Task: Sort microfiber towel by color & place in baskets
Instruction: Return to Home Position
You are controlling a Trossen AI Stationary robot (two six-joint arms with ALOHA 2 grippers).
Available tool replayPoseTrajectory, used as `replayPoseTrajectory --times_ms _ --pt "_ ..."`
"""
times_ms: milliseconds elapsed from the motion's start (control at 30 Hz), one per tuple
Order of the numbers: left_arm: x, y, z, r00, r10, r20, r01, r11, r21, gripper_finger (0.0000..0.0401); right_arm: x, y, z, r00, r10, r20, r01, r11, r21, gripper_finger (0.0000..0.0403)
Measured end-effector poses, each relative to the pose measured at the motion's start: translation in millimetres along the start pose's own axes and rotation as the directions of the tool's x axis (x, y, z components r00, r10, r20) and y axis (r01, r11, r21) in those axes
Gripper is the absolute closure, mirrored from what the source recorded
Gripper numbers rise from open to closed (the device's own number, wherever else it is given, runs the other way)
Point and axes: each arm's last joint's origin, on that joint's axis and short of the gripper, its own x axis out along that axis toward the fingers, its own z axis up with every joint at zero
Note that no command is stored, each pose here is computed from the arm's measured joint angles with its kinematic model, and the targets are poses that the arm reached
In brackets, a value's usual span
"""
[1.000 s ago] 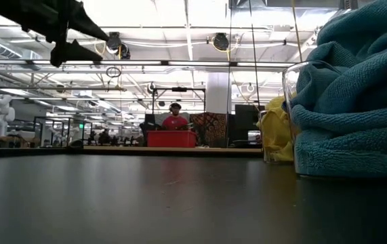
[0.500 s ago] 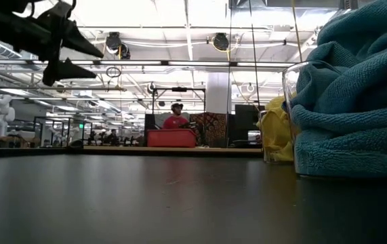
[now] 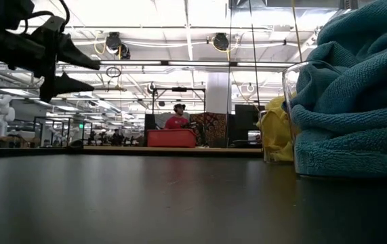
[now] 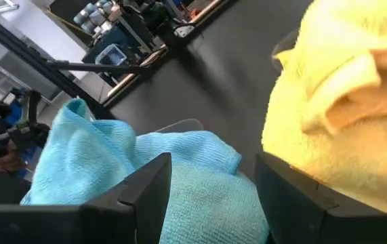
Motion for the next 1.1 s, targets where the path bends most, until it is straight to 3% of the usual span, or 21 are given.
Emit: replayPoseTrajectory --times_ms 400,933,1100 --pt "6 17 -30 0.995 -0.026 -0.101 0.023 0.999 -0.029 0.0102 12 -10 -14 0.997 -0.067 0.029 0.066 0.997 0.049 0.0200" --pt "7 18 -31 0.995 -0.022 -0.102 0.025 0.999 0.029 0.0102 12 -10 -13 0.996 -0.075 0.043 0.073 0.997 0.040 0.0200" --pt "7 18 -31 0.995 -0.020 -0.102 0.031 0.994 0.109 0.0102 12 -10 -13 0.996 -0.075 0.043 0.073 0.997 0.040 0.0200"
